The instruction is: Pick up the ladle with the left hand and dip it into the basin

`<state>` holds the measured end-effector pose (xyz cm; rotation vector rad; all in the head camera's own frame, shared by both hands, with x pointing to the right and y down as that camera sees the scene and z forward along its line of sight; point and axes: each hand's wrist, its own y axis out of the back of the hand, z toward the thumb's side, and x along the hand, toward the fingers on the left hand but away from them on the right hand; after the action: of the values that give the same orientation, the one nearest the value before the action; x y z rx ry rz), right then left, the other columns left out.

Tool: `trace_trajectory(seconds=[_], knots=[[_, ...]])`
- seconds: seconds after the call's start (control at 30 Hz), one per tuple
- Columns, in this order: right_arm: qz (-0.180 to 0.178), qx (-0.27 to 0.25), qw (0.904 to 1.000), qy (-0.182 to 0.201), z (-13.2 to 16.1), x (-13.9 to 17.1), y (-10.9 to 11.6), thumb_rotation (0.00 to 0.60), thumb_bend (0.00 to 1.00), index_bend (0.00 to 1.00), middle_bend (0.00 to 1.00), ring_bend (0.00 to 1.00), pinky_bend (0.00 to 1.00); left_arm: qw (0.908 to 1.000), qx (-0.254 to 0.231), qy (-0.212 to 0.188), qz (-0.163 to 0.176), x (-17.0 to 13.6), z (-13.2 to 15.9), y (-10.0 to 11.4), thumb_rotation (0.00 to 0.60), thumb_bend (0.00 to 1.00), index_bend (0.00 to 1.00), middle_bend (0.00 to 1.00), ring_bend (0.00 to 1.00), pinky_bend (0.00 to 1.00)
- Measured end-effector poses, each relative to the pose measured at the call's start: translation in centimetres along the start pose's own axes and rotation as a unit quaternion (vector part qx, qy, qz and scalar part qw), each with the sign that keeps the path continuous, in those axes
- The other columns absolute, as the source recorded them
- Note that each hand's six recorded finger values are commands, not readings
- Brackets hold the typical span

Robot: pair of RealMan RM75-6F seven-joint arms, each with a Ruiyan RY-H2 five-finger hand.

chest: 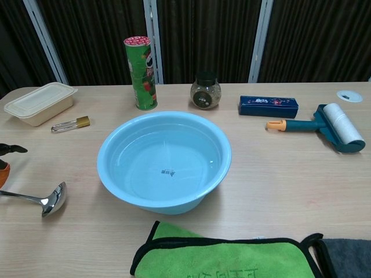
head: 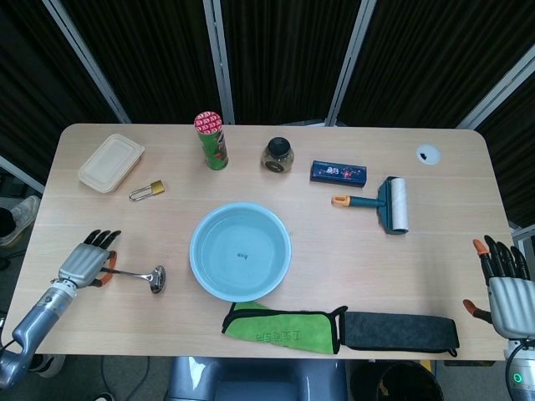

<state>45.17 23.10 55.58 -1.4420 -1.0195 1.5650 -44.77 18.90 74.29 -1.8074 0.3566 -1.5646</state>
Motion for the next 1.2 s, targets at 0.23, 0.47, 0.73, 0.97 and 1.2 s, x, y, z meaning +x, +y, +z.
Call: trace_trajectory(seconds=[0.23,0.47,0.73,0.97,1.2], knots=[[-0.002,-0.006,1.0,0.007,0.2,0.3,0.2,0.6,0.0,0.0,0.0,0.0,0.0,0.9994,-0.013,-0.032,0.002,-2.8,1.2,0.6,0.6,0.39,0.6,0.0,0.0,0.0],[-0.005,-0.01,0.9998,0.014,0.3,0.7,0.5,0.6,0.0,0.0,0.0,0.0,0.0,0.9978,-0.023,-0.057,0.023,-5.4,2.3,2.3,0.6,0.39,0.61,0.0,0.0,0.0],[-0.007,-0.015,0.9997,0.021,0.4,0.9,0.7,0.6,0.0,0.0,0.0,0.0,0.0,0.9942,-0.048,-0.083,0.05,-7.4,3.5,4.0,0.6,0.39,0.62,0.0,0.0,0.0],[-0.007,-0.018,0.9995,0.026,0.5,1.2,0.8,0.6,0.0,0.0,0.0,0.0,0.0,0.9904,-0.063,-0.105,0.065,-9.0,4.4,5.3,0.6,0.39,0.64,0.0,0.0,0.0],[-0.007,-0.02,0.9993,0.031,0.7,1.3,0.8,0.6,0.0,0.0,0.0,0.0,0.0,0.9842,-0.076,-0.139,0.079,-9.3,6.1,6.8,0.6,0.41,0.69,0.0,0.0,0.0]])
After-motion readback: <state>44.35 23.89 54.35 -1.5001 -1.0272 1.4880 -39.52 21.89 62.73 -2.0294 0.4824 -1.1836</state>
